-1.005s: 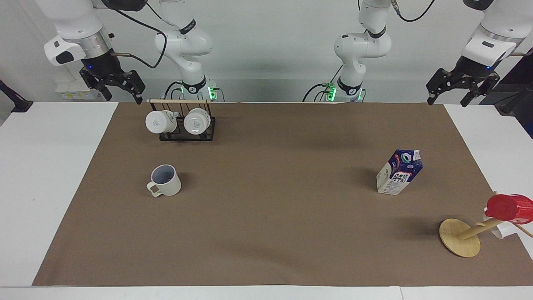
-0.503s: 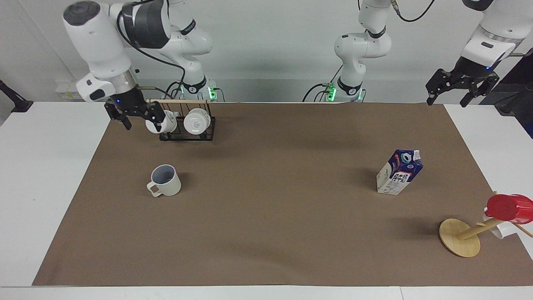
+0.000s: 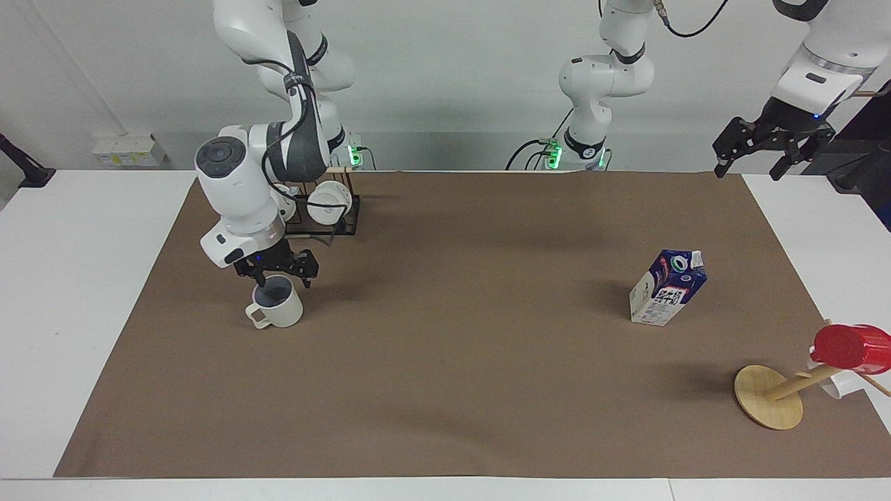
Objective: Place cup and milk on table
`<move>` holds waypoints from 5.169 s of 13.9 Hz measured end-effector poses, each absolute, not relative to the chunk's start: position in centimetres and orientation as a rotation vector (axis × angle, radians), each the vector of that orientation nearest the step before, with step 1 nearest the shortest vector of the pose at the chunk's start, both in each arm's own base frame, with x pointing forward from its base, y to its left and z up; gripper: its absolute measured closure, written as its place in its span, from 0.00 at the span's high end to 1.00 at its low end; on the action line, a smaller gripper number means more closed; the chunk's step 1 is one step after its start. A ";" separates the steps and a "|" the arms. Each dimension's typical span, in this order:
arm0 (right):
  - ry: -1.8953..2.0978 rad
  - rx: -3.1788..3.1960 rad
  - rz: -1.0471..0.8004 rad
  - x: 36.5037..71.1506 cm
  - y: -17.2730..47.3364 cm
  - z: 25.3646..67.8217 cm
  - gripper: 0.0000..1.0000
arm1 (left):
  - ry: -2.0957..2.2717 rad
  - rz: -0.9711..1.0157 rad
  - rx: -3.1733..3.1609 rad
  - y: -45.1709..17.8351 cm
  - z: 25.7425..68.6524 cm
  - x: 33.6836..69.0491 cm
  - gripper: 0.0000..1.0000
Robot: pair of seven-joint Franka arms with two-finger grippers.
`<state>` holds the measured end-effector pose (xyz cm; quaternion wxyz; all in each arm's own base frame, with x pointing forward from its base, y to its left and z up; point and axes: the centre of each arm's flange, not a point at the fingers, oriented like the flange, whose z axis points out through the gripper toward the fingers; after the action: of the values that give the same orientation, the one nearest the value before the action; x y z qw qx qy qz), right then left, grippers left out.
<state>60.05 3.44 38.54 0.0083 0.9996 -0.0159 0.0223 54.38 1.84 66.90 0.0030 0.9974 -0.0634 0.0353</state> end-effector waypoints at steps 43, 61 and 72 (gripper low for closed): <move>0.047 3.182 0.210 56.9 29.1 42.1 0.04 | 1.331 0.072 2.835 -1.3 53.8 58.1 1.00; 0.083 3.200 0.209 55.2 35.8 36.3 0.04 | 1.454 0.082 2.769 -1.7 45.6 58.9 1.00; 0.083 3.205 0.226 55.3 35.9 36.4 0.04 | 1.453 0.085 2.769 -1.7 45.7 58.8 0.78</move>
<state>55.27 35.87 36.44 -0.0362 0.9965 0.0257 0.0704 58.80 -1.68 45.70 0.0067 0.8852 0.4644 0.0272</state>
